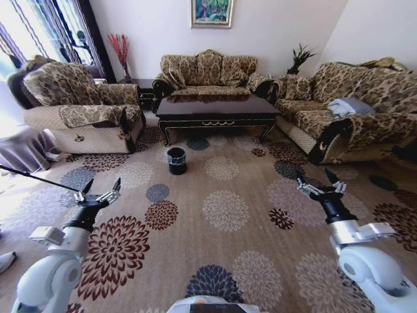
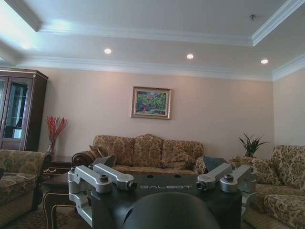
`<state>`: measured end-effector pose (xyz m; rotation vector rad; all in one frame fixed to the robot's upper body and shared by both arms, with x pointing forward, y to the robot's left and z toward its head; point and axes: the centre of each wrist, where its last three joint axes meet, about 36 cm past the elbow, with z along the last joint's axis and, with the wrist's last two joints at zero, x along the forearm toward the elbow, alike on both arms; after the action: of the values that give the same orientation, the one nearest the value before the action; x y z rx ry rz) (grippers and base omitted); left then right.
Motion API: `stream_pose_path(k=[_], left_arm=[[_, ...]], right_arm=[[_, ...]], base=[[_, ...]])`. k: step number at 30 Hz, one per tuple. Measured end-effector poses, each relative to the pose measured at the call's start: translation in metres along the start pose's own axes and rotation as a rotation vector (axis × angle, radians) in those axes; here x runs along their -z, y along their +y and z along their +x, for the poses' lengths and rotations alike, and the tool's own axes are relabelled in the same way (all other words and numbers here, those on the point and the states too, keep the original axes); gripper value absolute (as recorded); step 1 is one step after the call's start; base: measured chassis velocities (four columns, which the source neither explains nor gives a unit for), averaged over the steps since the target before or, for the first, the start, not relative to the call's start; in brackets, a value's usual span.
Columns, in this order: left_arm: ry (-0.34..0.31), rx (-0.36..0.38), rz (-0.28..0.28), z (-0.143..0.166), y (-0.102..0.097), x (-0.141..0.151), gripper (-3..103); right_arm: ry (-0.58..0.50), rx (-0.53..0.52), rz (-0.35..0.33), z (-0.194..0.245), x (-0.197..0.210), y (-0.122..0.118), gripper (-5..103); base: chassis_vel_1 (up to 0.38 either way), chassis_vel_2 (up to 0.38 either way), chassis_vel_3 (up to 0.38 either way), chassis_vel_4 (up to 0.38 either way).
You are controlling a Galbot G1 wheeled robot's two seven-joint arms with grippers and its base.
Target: Move to the front of the table and pick up the trash from the floor, then place it into the trash bin.
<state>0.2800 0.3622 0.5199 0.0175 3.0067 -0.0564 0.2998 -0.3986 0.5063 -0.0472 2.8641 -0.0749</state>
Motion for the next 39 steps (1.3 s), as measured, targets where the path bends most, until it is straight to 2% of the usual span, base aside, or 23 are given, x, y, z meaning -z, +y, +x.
stream_pose_path(k=[6,13,39], left_arm=[[0.0,-0.001,-0.003,0.0006,0.0005,0.001,100],[-0.001,-0.004,-0.004,0.0009,-0.0001,0.0021,100],[-0.01,-0.008,-0.012,0.0038,0.0019,0.0097,100]], right_arm=[[0.004,-0.01,-0.004,-0.0004,0.0009,0.0007,100],[0.003,-0.033,-0.044,-0.0018,0.0054,0.0042,100],[0.001,-0.026,-0.036,0.0,0.0075,0.0045,100]], base=[[0.0,0.0,0.0,0.0],[0.0,0.0,0.0,0.0],[0.0,0.0,0.0,0.0]])
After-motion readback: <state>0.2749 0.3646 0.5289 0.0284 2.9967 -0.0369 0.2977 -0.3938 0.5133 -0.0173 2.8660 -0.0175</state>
